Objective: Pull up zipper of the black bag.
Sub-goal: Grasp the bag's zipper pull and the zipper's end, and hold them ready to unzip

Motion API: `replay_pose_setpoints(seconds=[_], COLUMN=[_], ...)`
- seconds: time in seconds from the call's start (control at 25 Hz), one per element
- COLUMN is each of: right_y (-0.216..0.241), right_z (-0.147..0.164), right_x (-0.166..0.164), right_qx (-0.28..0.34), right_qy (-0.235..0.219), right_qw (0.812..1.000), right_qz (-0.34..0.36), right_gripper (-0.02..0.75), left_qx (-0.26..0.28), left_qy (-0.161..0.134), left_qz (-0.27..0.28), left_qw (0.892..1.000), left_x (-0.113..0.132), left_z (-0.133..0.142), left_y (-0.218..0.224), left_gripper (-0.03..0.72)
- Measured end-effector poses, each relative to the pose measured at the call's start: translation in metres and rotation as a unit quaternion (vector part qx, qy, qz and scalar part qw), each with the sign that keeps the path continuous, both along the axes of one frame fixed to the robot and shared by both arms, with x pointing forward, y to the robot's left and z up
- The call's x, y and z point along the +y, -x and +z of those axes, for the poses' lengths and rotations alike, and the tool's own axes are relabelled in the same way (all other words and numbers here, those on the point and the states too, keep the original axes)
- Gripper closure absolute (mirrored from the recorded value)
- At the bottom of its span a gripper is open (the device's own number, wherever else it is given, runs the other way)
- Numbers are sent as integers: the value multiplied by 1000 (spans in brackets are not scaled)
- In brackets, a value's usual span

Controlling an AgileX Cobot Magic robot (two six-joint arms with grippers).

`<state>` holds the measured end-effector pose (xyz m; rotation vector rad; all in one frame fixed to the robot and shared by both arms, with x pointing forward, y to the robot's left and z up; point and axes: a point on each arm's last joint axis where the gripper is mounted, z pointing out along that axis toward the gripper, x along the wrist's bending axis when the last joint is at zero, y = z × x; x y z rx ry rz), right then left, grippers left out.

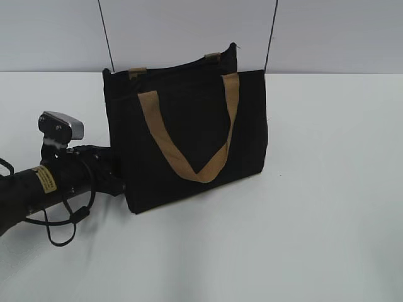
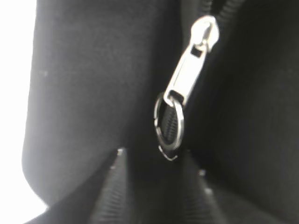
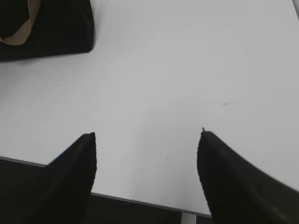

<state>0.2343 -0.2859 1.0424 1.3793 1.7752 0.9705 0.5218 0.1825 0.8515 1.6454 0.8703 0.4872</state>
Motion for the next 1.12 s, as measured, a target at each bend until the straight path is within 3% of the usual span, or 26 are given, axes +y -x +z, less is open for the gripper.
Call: replay_pose_setpoints(seconds=[0.2,0.76,0.92,1.12], right_y=[0,0,0,0], right_z=[0,0,0,0], right_x=[0,0,0,0], right_qx=[0,0,0,0], right_qy=[0,0,0,0], right_qw=[1000,1000,1000,1000], right_qz=[0,0,0,0], right_gripper=[222,222,222,222], left_qx=[-10,-7,-5,-12], left_qy=[4,5,8,12], left_qz=[-19,-32,-33,-28], left_qw=[1000,999,999,999], left_x=[-4,-6,-6,-5], left_z=[3,3,3,14], left_y=[-4,-2,-2,0], left_gripper=[573,555,662,663])
